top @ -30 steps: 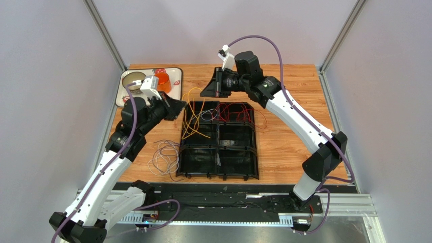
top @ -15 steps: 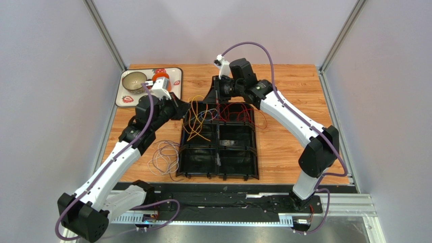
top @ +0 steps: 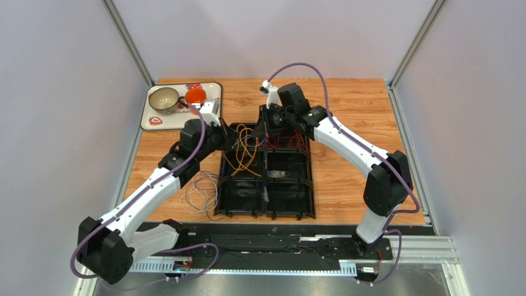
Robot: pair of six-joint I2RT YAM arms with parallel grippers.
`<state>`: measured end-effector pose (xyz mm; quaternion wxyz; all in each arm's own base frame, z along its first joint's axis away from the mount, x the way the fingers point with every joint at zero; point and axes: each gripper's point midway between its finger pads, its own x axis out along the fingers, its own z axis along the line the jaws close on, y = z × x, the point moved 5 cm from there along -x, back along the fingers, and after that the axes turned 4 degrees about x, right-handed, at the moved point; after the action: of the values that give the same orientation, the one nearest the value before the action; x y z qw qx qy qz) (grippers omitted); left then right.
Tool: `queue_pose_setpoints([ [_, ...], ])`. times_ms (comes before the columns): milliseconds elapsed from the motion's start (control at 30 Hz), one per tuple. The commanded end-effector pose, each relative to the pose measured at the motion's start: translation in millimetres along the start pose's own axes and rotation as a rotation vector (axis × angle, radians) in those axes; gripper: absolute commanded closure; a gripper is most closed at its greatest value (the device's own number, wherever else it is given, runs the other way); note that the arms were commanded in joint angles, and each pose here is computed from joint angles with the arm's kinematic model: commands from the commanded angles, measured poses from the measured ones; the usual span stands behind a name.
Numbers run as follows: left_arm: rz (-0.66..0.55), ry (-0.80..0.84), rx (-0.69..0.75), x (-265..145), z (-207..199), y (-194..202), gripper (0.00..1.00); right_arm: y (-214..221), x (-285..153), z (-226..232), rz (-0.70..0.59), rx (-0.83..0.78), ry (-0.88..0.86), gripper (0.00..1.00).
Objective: Untangle the cables
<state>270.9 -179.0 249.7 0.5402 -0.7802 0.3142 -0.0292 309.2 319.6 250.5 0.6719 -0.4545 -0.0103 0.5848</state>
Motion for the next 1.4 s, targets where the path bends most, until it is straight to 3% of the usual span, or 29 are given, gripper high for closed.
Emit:
queue_pose_setpoints([
  [0,-0.046,-0.006,0.026,6.8,0.3,1.1,1.00,-8.0,-5.1,0.8,-0.065,-0.069,-0.002,1.00],
  [533,-0.007,-0.126,0.008,-1.3,20.4,53.9,0.99,38.5,16.3,5.5,0.019,-0.091,0.006,1.00],
  [733,0.042,-0.141,-0.002,-7.9,23.3,70.7,0.88,53.5,33.0,0.6,0.059,-0.099,0.090,1.00],
  [1100,0.067,-0.230,0.036,-26.5,33.6,71.1,0.55,65.4,53.7,-22.6,0.082,-0.110,0.275,1.00],
  [1267,0.048,-0.305,0.030,-38.5,40.2,62.7,0.50,69.9,55.8,-20.3,0.099,-0.134,0.324,1.00],
  [1367,0.056,-0.366,0.019,-49.9,47.2,64.5,0.54,68.4,50.4,-14.1,0.103,-0.166,0.357,1.00],
])
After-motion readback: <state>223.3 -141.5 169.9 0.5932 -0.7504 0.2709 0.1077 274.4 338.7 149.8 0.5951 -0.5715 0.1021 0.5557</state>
